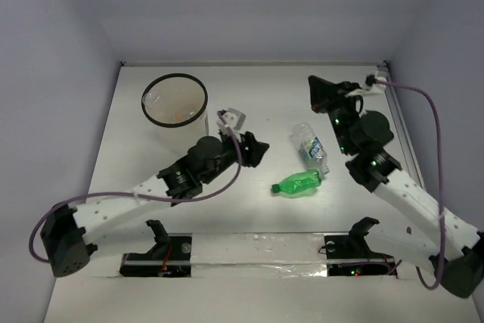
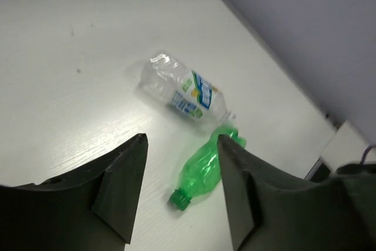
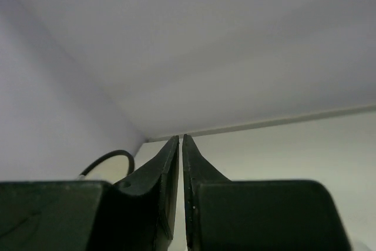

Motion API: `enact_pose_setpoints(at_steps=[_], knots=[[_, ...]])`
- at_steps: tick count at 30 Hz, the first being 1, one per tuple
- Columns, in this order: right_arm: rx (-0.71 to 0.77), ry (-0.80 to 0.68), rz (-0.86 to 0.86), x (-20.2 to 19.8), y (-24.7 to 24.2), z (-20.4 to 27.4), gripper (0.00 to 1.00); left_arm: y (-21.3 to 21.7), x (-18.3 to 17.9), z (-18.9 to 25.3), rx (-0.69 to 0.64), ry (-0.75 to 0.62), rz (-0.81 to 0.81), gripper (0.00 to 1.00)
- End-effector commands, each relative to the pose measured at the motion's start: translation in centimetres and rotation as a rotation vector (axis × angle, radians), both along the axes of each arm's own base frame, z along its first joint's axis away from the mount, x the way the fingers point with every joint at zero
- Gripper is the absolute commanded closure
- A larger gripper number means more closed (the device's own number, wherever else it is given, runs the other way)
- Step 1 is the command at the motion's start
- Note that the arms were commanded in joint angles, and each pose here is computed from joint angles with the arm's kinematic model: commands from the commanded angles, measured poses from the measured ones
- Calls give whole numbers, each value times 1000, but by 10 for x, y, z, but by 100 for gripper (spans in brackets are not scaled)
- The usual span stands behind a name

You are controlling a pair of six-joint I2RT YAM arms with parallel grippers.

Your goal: Put the plastic bottles in the bin

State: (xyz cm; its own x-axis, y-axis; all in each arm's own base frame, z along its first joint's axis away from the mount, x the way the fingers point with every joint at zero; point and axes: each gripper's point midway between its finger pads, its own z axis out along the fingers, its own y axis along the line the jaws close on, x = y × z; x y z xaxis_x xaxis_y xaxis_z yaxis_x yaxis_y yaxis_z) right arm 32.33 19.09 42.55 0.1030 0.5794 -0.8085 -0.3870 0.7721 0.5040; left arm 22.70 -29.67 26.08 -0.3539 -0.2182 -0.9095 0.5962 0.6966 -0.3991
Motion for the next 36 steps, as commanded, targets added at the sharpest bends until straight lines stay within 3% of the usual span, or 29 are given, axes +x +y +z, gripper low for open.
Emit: enact_pose_setpoints(at_steps=[1, 2, 3, 7, 12, 17, 29, 36], knots=[[23, 48, -83, -29, -42, -15, 88, -53, -16, 4, 60, -108, -167, 47], [21, 54, -89, -35, -47, -19, 87, -67, -21, 7, 88, -133, -206, 43], [2, 92, -117, -37, -56, -32, 86, -82, -21, -19, 202, -165, -240, 42], [-6, 116, -153, -57, -79, -41, 80, -127, -37, -55, 326, -208, -390, 21], [-29, 133, -172, -65, -89, -52, 70, -161, -47, -89, 445, -186, -554, 11], [-42, 130, -163, -70, -90, -56, 64, -181, -49, -129, 586, -162, -602, 10], [-99, 173, -122, -69, -81, -78, 56, -187, -26, -170, 744, -162, -554, 10], [-156, 195, -33, -66, -59, -86, 54, -183, -16, -191, 765, -166, -495, 32]])
